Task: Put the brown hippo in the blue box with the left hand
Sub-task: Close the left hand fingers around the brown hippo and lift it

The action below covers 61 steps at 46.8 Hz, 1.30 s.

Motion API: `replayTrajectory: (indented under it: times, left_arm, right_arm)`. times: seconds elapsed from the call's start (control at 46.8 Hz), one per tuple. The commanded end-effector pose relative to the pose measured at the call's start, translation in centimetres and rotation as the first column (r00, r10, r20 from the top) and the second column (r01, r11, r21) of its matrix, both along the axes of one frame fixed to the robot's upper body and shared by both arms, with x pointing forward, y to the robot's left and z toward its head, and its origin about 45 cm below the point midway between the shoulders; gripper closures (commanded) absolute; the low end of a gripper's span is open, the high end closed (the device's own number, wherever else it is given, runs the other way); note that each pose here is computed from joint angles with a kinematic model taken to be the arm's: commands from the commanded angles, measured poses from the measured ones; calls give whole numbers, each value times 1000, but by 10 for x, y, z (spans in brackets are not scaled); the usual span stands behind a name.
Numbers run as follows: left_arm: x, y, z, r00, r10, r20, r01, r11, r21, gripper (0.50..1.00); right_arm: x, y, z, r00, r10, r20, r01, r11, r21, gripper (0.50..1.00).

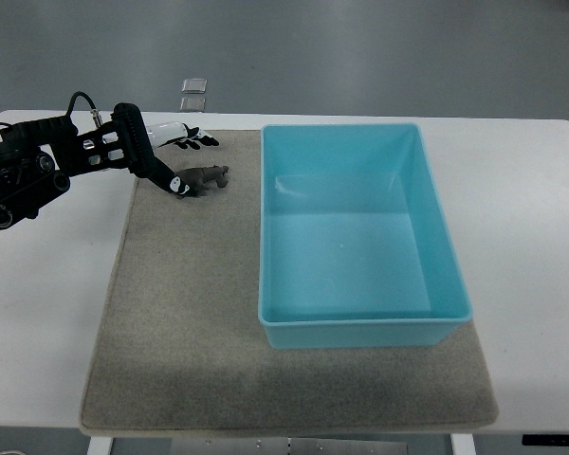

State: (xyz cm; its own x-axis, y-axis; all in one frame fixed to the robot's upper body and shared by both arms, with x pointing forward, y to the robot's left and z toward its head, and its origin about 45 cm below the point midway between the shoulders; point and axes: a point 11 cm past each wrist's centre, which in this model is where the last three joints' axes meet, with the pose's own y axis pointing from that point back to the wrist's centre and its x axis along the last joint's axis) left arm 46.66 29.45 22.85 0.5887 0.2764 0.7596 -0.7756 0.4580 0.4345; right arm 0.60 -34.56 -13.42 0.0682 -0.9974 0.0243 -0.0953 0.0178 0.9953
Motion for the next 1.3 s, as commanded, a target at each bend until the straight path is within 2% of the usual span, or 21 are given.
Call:
replayTrajectory:
  times: [0.0, 0.171, 0.492, 0.855, 0.984, 1.112, 1.283]
  left_arm:
    - [0, 2, 0, 1000, 5, 2, -5, 1000, 2, 649]
    - [1, 6, 0, 1000, 15, 3, -15, 1000, 8, 681]
    - [2, 6, 1, 1000, 15, 2, -15, 1000, 9, 791]
    - [-2, 8, -9, 1000, 5, -15, -4, 999, 43, 795]
    - [-3, 8, -9, 1000, 5, -15, -4, 999, 47, 829]
    - [-2, 9, -8, 1000, 6, -13, -5, 999, 48, 840]
    - [-3, 9, -9, 1000, 6, -15, -5, 999, 48, 891]
  right_arm:
    - [0, 0, 0, 1000, 0, 0, 0, 1000, -1, 564]
    - [0, 0, 0, 1000, 0, 0, 0, 1000, -1, 564]
    - [0, 0, 0, 1000, 0, 0, 0, 1000, 1, 564]
    - [0, 0, 0, 1000, 0, 0, 0, 1000, -1, 564]
    - [0, 0, 0, 1000, 0, 0, 0, 1000, -1, 564]
    - [0, 0, 0, 1000, 0, 0, 0, 1000, 1, 564]
    - [0, 0, 0, 1000, 0, 0, 0, 1000, -1, 564]
